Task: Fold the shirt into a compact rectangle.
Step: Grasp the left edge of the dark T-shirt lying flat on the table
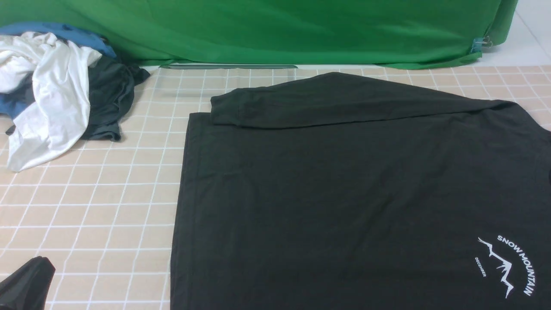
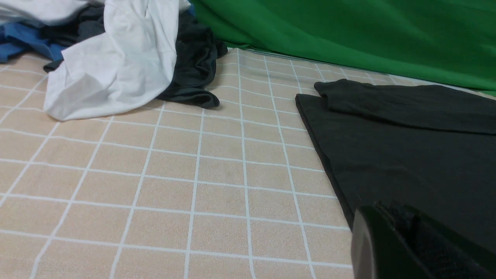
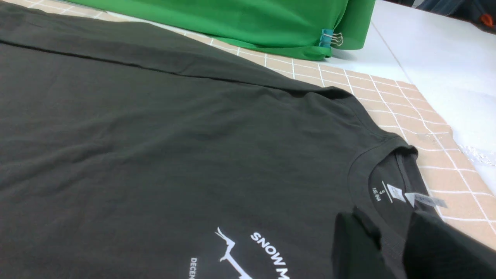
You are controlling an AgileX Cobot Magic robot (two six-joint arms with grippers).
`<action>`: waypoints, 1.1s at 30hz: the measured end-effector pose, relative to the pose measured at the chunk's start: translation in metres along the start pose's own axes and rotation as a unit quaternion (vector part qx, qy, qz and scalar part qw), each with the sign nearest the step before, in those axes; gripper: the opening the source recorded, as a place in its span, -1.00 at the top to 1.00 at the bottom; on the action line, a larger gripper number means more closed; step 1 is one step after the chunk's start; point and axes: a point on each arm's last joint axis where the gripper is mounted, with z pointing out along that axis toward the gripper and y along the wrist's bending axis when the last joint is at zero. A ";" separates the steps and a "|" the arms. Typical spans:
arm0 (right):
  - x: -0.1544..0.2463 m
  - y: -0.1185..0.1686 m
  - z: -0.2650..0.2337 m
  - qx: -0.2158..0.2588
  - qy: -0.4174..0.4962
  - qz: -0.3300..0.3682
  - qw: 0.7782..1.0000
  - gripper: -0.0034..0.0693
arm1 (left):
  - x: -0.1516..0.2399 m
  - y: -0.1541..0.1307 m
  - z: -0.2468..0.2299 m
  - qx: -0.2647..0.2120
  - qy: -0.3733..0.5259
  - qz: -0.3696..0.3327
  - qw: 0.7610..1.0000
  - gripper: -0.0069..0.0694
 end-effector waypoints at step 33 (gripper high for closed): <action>-0.019 -0.005 -0.002 0.005 -0.111 0.214 0.971 0.25 | -0.045 0.004 -0.012 0.058 -0.250 -0.304 0.917 0.78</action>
